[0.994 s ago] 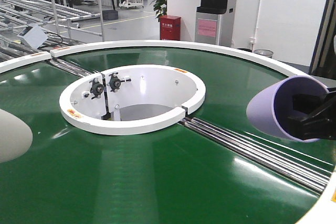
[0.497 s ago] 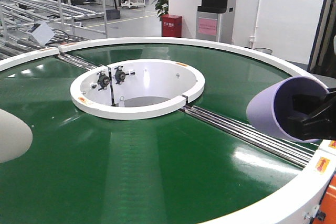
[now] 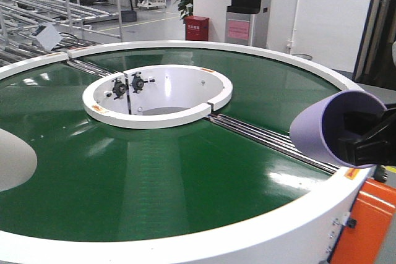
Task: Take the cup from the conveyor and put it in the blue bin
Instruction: 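Hold both cups while the base drives to the blue bins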
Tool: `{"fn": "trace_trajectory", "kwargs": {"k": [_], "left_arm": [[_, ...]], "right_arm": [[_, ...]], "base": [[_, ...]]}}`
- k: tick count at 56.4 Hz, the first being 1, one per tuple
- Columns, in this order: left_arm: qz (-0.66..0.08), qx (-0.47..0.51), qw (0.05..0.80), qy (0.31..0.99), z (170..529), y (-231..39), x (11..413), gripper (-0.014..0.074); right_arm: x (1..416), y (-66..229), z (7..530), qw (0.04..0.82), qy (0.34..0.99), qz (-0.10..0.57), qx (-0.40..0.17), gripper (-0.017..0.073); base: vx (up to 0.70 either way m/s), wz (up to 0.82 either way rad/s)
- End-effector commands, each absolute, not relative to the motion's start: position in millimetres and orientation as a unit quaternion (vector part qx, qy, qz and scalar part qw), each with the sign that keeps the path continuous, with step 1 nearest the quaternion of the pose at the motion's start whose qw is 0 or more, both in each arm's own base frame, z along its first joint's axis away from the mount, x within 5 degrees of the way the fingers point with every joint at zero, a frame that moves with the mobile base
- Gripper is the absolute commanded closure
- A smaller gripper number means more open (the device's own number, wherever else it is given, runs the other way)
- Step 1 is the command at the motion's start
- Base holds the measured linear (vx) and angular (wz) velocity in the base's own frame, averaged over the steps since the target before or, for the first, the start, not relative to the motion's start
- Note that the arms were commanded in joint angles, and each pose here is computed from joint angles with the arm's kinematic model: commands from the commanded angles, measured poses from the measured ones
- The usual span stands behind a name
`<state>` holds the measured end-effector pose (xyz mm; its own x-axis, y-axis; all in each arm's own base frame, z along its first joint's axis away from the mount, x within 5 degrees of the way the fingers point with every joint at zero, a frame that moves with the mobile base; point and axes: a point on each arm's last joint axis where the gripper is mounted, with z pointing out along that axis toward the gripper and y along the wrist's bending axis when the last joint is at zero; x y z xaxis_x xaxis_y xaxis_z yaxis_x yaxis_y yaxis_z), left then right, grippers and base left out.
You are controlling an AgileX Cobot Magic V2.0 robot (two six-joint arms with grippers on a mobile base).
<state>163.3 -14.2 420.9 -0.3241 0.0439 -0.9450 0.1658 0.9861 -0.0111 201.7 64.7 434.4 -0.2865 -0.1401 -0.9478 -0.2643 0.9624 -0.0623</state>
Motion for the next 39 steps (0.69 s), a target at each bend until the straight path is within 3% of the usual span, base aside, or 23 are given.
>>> {"fn": "trace_trajectory", "kwargs": {"k": [1,39], "left_arm": [[-0.059,0.053,0.626,0.776,439.4,-14.3,159.7,0.0600],[-0.060,0.053,0.618,0.782,436.3,-14.4,165.7,0.0600]], "right_arm": [[195.9,62.9,455.4,0.637,0.758,0.058,-0.127,0.0568],[195.9,62.9,455.4,0.637,0.758,0.058,-0.127,0.0568]], "base": [[-0.16,-0.15],[-0.11,-0.24]]}}
